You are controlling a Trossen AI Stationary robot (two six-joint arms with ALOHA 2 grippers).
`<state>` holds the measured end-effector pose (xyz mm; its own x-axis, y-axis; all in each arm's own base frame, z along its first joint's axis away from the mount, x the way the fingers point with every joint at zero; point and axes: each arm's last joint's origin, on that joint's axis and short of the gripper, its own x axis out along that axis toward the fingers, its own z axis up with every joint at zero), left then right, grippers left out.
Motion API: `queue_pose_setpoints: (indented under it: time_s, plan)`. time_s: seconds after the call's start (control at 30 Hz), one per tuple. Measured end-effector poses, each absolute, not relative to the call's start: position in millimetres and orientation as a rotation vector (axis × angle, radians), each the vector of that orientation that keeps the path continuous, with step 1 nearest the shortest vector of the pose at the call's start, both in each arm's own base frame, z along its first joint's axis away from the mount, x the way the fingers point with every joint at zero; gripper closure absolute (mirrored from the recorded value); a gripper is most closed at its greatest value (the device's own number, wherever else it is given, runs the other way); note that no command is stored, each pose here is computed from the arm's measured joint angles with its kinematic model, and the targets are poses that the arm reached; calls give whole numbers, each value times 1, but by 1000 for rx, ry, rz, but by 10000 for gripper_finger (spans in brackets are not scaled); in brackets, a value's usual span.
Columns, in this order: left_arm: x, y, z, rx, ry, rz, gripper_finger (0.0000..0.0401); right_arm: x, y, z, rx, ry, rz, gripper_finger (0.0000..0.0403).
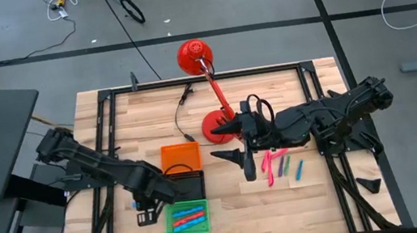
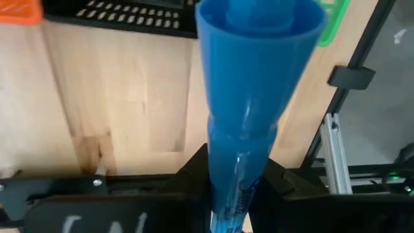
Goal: Pick & Place Markers
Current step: Put the blue highlighter into the green bin
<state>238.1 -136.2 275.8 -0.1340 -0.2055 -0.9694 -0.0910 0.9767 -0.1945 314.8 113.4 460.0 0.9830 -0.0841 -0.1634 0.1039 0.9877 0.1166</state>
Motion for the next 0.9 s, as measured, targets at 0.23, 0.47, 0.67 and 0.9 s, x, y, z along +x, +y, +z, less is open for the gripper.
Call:
queue_pose_setpoints:
  time_s: [0.23,0.47,0.67,0.9]
  plan:
    - [273,-151,278,-167,1658,-151,337,314,113,456,109,194,-97,137]
    - [308,-156,275,-156,1633,-150,337,314,114,456,114,195,-85,137]
    - [333,-160,271,-159,1619,-172,337,314,115,456,117,200,-58,137]
    - [343,-166,270,-156,1614,-176,337,314,116,455,113,212,-33,137]
